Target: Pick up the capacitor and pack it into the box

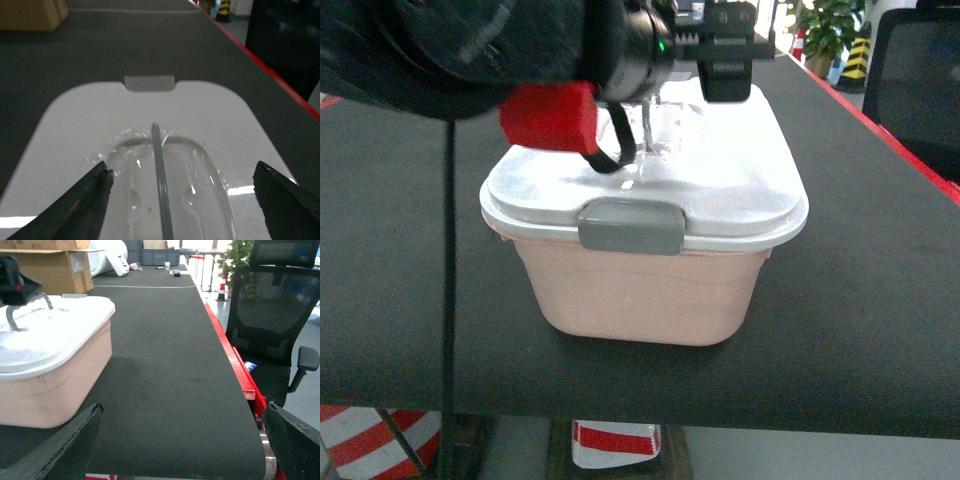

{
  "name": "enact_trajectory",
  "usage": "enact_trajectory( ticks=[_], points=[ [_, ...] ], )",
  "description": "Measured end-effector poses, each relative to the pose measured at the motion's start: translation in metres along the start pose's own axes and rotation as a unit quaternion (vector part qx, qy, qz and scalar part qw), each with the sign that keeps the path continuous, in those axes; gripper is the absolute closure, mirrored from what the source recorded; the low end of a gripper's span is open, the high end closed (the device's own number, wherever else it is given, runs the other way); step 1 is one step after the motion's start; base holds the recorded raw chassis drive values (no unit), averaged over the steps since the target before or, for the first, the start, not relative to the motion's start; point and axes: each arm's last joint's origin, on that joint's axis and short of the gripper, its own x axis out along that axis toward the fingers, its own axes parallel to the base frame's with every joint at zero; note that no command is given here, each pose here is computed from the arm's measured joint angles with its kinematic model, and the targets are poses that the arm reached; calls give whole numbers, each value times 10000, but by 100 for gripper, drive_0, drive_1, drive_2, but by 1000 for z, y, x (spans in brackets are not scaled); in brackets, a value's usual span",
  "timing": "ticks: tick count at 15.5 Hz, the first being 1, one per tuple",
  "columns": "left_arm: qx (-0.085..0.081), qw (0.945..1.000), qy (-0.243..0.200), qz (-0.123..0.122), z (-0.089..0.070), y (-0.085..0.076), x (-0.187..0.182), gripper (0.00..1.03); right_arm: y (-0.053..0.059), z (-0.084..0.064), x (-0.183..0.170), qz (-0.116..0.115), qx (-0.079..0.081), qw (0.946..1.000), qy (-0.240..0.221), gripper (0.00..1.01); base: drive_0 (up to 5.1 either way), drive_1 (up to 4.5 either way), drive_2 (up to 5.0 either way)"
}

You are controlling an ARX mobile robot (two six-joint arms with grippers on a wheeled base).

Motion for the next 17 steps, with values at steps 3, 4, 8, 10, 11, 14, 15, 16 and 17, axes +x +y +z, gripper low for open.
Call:
enact_trajectory(
  ticks=[3,4,8,10,11,14,15,16,17],
  points=[
    [-185,9981,-552,188,28,30,-23,4,0,0,0,-2,0,10000,0,3,0,0,0],
    [-244,9950,-908,333,38,56,-42,5,0,0,0,0,0,10000,0,3,0,0,0],
    [597,9754,-1874,991,-9,129,-145,5,0,0,0,0,2,10000,0,3,0,0,0],
    [794,9763,-1143,1656,-79,166,-182,5,0,0,0,-2,0,10000,0,3,0,0,0],
    [795,9796,-359,1812,-115,173,-200,5,0,0,0,0,0,10000,0,3,0,0,0],
    [668,9812,920,1561,-163,172,-213,8,0,0,0,-2,2,10000,-2,3,0,0,0],
    [339,9854,1108,1249,-169,178,-215,20,0,0,0,-2,0,10000,-2,3,0,0,0],
    [213,9894,925,1102,-164,177,-216,31,0,0,0,4,0,10000,2,3,0,0,0],
    [241,9942,226,1021,-144,176,-218,41,0,0,0,2,0,10000,2,3,0,0,0]
  ],
)
